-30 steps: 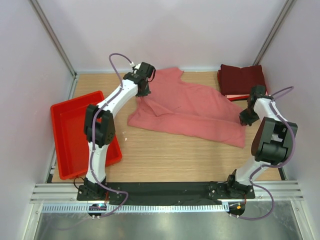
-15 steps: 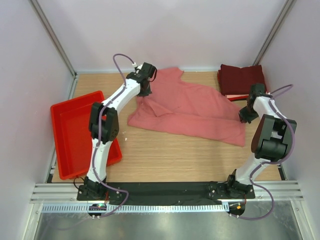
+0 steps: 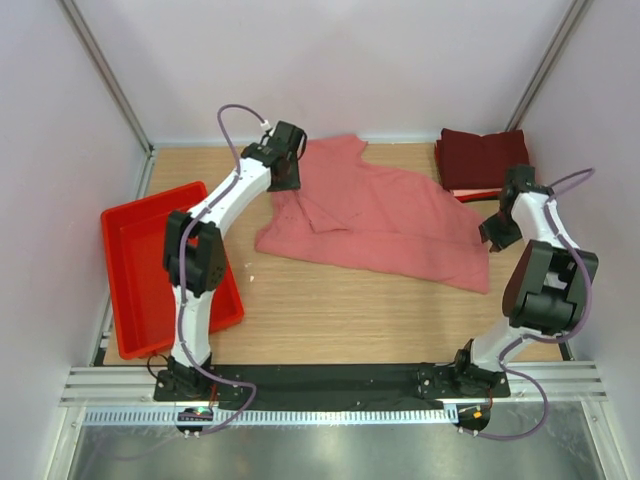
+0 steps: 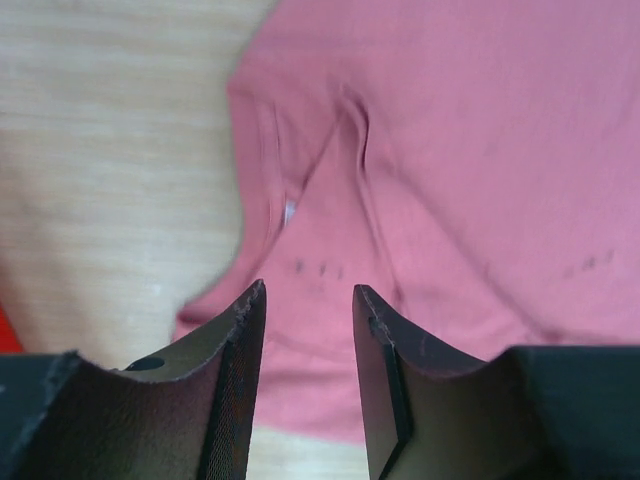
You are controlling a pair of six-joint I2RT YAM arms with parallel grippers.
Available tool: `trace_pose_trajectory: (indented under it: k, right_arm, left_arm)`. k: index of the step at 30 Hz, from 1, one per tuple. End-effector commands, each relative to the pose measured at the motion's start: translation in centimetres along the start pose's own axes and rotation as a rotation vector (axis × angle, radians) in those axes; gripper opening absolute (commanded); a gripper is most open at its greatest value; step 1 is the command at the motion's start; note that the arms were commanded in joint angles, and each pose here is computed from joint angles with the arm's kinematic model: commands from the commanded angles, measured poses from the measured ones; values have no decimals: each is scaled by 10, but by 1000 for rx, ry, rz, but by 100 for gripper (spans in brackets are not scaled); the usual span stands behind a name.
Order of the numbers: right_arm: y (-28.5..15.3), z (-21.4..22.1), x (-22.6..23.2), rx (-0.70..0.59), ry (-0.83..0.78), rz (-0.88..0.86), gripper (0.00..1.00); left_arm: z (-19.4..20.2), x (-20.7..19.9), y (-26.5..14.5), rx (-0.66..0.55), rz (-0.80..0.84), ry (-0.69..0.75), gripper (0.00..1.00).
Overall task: Fold and stack the t-shirts
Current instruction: Fold the tshirt
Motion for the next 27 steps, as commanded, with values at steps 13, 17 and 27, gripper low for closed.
trace_pose_trajectory:
  k: [13,17,27]
  right_arm:
    - [31,85,-24,125,-24,-4,38]
    - [37,89,-40,105,-49,65,38]
    - [41,84,-67,74,-80,149,38]
  left_arm:
    - [130,53,-20,249,-122,60,41]
    - [143,76,-1,258,-275,99,39]
    - [162,107,8,267,-419,128,36]
Point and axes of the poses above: each gripper's point midway between its finger pads, its own y axis out along the fingers, its own x axis along the line the jaws close on, z = x × y, the point moved 2 cm from there along -y, back along the fingers, and after that the axes turned 11 degrees about -y, right-handed, at the moved point
